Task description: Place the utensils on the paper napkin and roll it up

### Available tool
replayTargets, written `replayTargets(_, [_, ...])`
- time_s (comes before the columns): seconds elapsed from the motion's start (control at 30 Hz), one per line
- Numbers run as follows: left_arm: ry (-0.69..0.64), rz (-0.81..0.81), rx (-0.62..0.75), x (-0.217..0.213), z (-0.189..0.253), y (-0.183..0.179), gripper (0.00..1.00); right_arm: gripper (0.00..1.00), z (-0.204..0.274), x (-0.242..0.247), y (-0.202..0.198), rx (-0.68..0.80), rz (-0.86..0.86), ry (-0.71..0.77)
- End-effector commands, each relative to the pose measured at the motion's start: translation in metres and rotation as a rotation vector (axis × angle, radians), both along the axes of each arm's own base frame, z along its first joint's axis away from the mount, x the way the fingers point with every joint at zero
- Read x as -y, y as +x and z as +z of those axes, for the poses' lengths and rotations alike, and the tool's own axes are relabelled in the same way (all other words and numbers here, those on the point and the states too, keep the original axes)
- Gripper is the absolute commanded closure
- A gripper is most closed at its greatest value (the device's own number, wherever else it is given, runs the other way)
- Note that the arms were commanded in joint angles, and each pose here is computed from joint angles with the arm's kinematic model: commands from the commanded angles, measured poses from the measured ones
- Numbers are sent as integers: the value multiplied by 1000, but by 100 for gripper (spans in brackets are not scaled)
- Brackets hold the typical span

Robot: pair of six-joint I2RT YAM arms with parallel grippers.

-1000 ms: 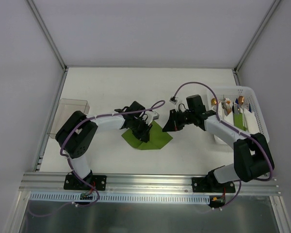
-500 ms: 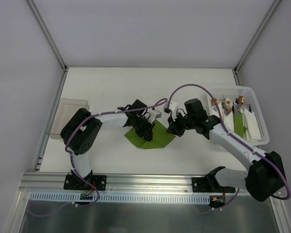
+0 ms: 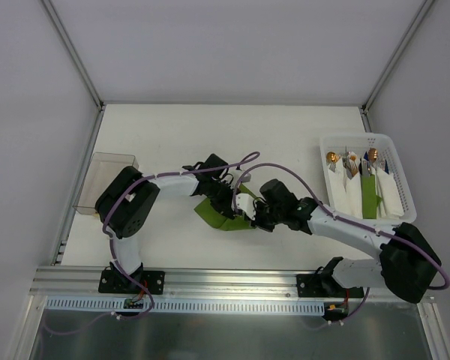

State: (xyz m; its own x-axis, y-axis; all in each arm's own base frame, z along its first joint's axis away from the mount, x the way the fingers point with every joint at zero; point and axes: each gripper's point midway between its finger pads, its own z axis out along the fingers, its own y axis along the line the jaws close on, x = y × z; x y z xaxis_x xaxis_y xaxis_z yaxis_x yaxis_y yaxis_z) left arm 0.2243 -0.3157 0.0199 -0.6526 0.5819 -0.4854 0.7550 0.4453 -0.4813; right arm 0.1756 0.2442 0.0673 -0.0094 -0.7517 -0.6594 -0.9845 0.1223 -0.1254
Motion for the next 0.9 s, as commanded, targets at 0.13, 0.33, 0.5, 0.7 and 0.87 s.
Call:
replayTargets(0.13, [40, 11, -43, -5, -16, -1, 88, 100, -3, -18, 28, 63, -26, -17])
replayTargets(0.33, [45, 10, -61, -7, -19, -5, 87, 100, -7, -30, 28, 51, -34, -12])
replayTargets(0.5, [45, 14, -59, -7, -18, -5, 87, 100, -10, -39, 17, 46, -14, -10])
replayTargets(0.7, [40, 12, -57, -6, -16, -4, 86, 100, -23, -43, 13, 23, -20, -41])
replayTargets(0.87, [36, 13, -60, -5, -15, -4, 85, 100, -34, -43, 18, 3, -55, -75])
